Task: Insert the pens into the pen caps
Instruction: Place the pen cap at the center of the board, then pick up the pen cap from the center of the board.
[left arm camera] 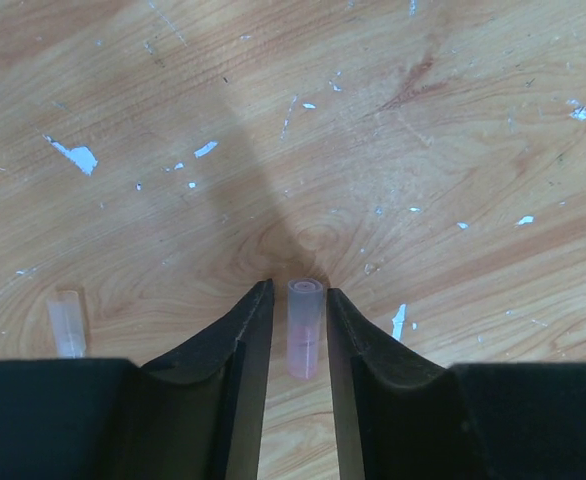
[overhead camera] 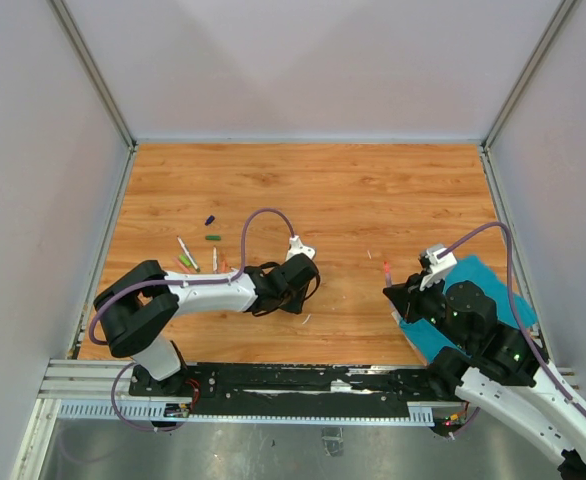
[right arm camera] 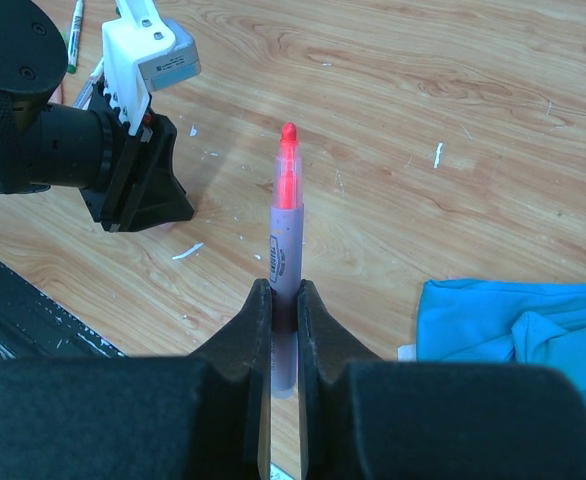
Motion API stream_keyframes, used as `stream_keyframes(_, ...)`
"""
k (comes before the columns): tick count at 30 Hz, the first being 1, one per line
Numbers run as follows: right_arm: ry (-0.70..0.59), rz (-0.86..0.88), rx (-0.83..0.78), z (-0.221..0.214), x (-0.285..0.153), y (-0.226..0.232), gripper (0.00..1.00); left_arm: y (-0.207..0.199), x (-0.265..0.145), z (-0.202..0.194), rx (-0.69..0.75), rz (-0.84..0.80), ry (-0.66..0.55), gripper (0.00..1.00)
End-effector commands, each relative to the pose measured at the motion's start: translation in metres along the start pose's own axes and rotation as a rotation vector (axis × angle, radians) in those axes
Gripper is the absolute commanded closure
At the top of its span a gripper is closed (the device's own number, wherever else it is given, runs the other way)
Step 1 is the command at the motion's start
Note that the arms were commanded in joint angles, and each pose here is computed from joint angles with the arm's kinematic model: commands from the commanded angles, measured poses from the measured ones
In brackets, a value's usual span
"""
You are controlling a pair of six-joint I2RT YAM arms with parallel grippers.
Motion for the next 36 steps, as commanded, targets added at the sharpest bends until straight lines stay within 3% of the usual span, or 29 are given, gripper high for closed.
stream_keyframes(1, -0.008, -0.018, 0.014, 0.003, -0.002, -0.003, 0.99, -0.003, 0.003, -0.011, 0.008, -0.008, 0.034, 0.64)
stream_keyframes(8, -0.003, -0.016, 0.015, 0.002, -0.003, -0.003, 0.99, 0.001, -0.005, -0.013, 0.018, 0.059, 0.113, 0.58)
stream_keyframes(18, 0.001, -0.021, 0.016, 0.001, -0.003, -0.004, 0.99, 0.004, -0.002, -0.024, 0.049, 0.098, 0.213, 0.63)
stream_keyframes(36, 0.01, -0.019, 0.022, -0.003, -0.001, -0.003, 0.99, 0.005, -0.007, -0.03, 0.071, 0.102, 0.266, 0.69)
Point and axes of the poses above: each gripper's point midway between its finger pads, its own x axis out along the fingers, its own y axis along the line the jaws close on, z = x × y, the point moved 1 cm from there along -x, back along the fingers, and after that the axes turned 1 degree about -x, right-handed, at the moved point
